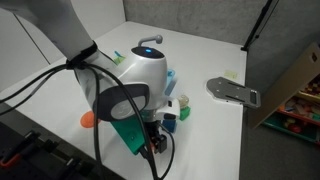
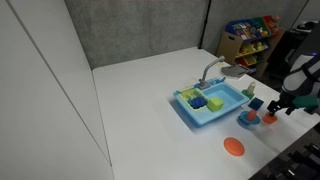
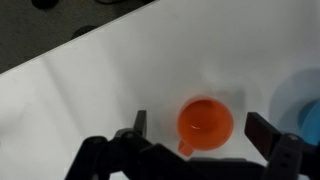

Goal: Pick up the orange mug and put it in the sink

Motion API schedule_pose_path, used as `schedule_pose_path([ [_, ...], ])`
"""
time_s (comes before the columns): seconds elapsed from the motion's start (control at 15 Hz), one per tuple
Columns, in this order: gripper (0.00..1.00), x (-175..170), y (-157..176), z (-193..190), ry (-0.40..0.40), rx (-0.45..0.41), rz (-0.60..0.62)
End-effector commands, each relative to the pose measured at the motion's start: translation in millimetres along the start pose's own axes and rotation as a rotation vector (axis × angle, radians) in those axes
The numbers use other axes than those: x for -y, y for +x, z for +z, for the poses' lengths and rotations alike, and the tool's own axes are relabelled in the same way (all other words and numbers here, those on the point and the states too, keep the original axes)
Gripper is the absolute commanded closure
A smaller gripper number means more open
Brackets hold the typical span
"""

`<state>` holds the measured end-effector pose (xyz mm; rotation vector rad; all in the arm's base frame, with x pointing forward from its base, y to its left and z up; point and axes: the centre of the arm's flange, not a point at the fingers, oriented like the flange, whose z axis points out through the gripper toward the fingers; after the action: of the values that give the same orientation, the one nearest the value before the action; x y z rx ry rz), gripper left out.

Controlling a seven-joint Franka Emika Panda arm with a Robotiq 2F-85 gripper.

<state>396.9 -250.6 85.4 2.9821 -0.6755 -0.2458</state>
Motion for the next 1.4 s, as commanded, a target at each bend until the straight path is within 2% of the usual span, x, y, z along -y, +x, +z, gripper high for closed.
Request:
schedule_pose_path([
  [0.0, 0.0, 3, 13, 9, 0.001, -0.011, -0.007],
  [0.6, 0.0, 24, 25, 20, 0.017, -0.018, -0.027],
  [1.33, 0.0, 28, 33, 38, 0.008, -0.009, -0.02],
])
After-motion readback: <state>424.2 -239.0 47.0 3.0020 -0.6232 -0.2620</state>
